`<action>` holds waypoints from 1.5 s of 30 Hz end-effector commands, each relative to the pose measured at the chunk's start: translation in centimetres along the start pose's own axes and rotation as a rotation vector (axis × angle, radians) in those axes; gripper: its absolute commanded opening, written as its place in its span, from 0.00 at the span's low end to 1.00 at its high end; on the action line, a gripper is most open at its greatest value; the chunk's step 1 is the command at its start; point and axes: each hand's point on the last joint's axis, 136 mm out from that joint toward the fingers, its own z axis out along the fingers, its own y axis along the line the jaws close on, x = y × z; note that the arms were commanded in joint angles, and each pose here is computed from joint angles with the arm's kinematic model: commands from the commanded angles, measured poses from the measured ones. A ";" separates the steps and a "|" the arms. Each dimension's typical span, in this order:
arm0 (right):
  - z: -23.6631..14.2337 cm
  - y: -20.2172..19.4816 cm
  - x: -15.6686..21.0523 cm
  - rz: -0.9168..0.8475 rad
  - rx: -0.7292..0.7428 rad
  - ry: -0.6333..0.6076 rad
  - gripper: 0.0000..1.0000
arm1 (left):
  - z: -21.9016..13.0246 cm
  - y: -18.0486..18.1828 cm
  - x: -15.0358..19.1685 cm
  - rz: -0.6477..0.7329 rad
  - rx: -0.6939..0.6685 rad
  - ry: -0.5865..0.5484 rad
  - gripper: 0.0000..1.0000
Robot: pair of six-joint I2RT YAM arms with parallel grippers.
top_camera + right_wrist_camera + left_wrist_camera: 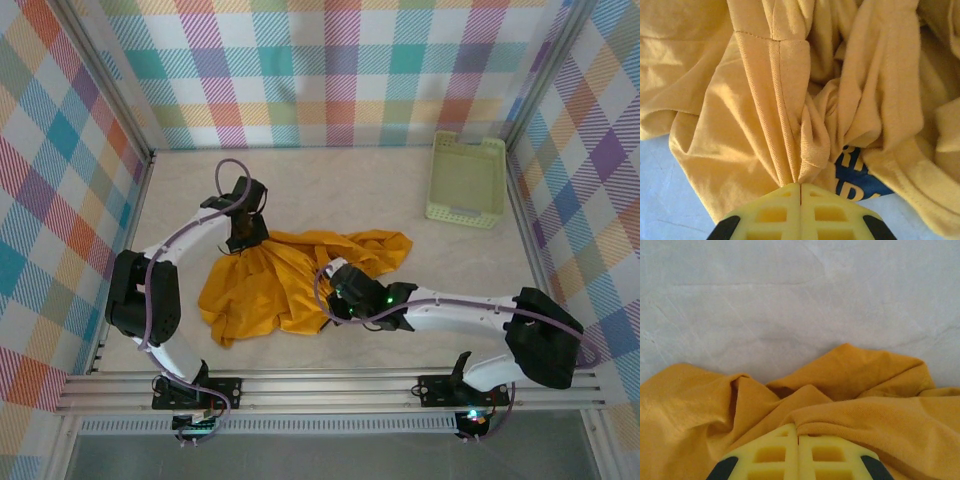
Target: Fold the inside-out t-shirt
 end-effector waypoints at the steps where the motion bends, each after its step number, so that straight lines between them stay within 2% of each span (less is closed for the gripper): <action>1: 0.3 0.0 1.4 0.019 0.021 0.015 0.00 | 0.4 2.2 1.6 0.011 -0.070 0.012 0.00; 4: 0.8 0.0 2.5 0.040 0.027 0.059 0.02 | 0.1 2.7 3.0 0.034 -0.078 0.014 0.00; 6: 0.9 -0.3 2.7 0.046 0.047 0.082 0.12 | -0.1 2.4 4.0 0.056 -0.058 0.023 0.00; 8: 0.4 -0.3 1.8 0.051 0.045 0.067 0.27 | 0.0 2.0 5.2 0.083 -0.039 0.042 0.00; 11: -0.9 -0.6 -0.8 0.081 0.016 0.027 0.36 | 0.1 1.3 6.4 0.119 -0.025 0.052 0.00; 17: -1.3 -1.0 -6.0 0.129 -0.001 0.011 0.38 | -0.2 0.7 7.0 0.132 0.004 0.038 0.00; 23: 1.8 -1.0 -6.6 0.156 0.038 0.143 0.37 | -0.7 0.5 6.9 0.128 0.017 0.021 0.00; 26: 2.9 -0.5 -7.0 0.146 0.015 0.144 0.36 | -0.8 0.4 6.7 0.128 0.017 0.018 0.00; 32: 4.7 -0.4 -6.9 0.133 0.028 0.180 0.28 | -0.8 0.2 6.6 0.126 0.019 0.019 0.00; 38: 6.2 -0.4 -7.0 0.126 0.045 0.196 0.26 | -0.7 0.1 6.6 0.126 0.020 0.022 0.00; 42: 6.6 -1.5 -7.8 0.106 0.115 0.185 0.13 | -0.5 0.2 6.6 0.126 0.013 0.023 0.00; 44: 6.1 -1.6 -8.3 0.085 0.125 0.174 0.01 | -0.6 0.3 6.4 0.127 0.001 0.018 0.00; 45: 5.6 -1.4 -8.7 0.077 0.121 0.167 0.00 | -0.6 0.4 6.3 0.129 -0.009 0.016 0.00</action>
